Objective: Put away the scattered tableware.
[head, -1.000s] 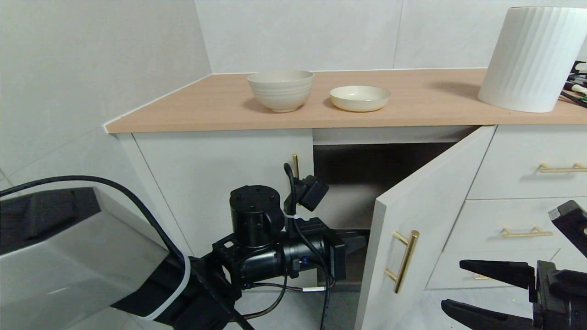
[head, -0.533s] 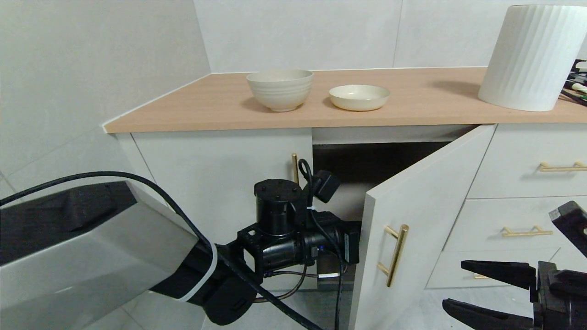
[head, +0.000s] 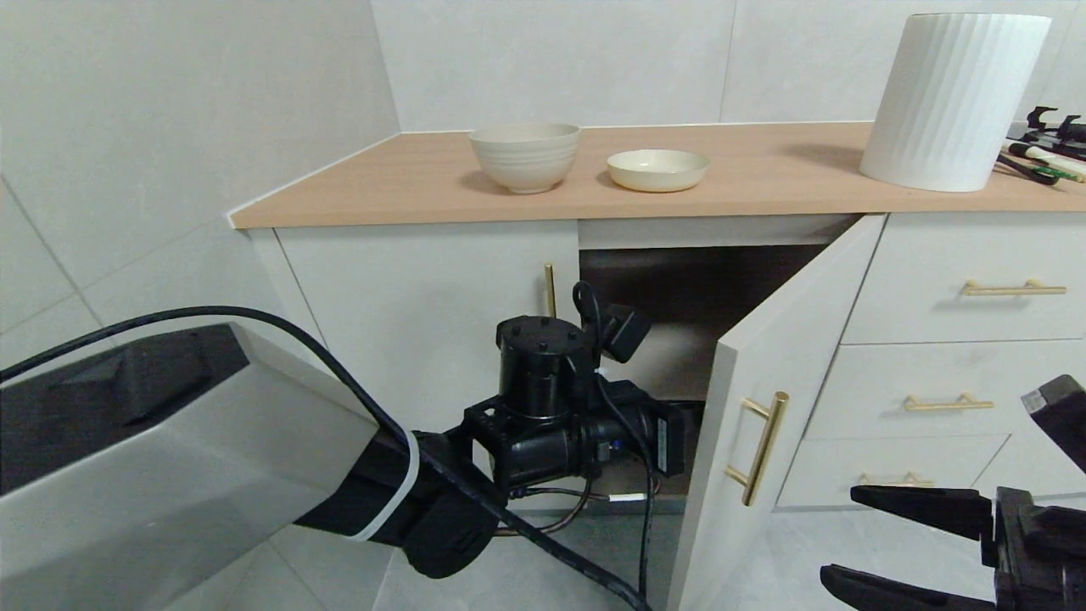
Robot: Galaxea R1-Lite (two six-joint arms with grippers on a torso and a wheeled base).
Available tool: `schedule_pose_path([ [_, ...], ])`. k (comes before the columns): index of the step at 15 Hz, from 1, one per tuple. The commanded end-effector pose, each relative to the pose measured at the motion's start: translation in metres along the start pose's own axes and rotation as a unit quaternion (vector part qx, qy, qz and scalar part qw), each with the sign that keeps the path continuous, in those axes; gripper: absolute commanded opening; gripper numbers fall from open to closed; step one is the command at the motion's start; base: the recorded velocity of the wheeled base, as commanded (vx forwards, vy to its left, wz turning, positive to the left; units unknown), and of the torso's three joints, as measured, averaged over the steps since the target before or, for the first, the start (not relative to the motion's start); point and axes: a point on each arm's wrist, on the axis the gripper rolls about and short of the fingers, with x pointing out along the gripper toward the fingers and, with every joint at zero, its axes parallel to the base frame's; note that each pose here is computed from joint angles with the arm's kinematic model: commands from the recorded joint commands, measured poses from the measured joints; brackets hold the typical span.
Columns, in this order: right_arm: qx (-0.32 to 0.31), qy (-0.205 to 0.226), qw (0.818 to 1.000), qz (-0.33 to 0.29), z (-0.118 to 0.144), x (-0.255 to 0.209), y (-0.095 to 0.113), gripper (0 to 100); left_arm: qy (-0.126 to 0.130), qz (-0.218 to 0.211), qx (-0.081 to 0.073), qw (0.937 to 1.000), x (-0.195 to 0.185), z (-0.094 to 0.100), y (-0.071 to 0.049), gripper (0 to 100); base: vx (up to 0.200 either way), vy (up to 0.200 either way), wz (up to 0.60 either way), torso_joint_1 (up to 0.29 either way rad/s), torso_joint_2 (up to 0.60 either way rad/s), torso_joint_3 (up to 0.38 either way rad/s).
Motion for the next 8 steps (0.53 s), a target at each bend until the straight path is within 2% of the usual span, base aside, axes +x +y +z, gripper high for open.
schedule_pose_path([
  [1, -0.005, -0.009, 1.000, 0.008, 0.002, -0.003, 0.003, 100, -0.006, 0.015, 0.001, 0.9999, 0.010, 0.004, -0.003, 0, 0.000, 0.000, 0.00, 0.000, 0.00, 0.000],
  [3, -0.009, -0.012, 1.000, 0.020, 0.002, -0.005, 0.007, 100, -0.011, 0.028, 0.003, 0.9995, 0.016, 0.005, -0.008, 0, 0.000, 0.000, 0.00, 0.000, 0.00, 0.000],
  [5, -0.022, -0.024, 0.998, 0.056, 0.002, -0.014, 0.018, 100, -0.017, 0.048, 0.009, 0.9987, 0.024, 0.006, -0.033, 0, 0.000, 0.000, 0.00, 0.000, 0.00, 0.000],
  [6, -0.024, -0.027, 0.997, 0.064, 0.003, -0.015, 0.020, 100, -0.019, 0.046, 0.011, 0.9987, 0.025, 0.006, -0.040, 0, 0.000, 0.000, 0.00, 0.000, 0.00, 0.000],
  [7, -0.035, -0.037, 0.991, 0.122, 0.000, -0.029, 0.029, 100, -0.019, 0.003, 0.020, 0.9996, 0.022, 0.008, -0.079, 0, 0.000, 0.000, 0.00, 0.000, 0.00, 0.000],
  [8, -0.043, -0.040, 0.984, 0.169, -0.003, -0.038, 0.031, 100, -0.004, -0.046, 0.026, 0.9986, 0.013, 0.004, -0.111, 0, 0.000, 0.000, 0.00, 0.000, 0.00, 0.000],
])
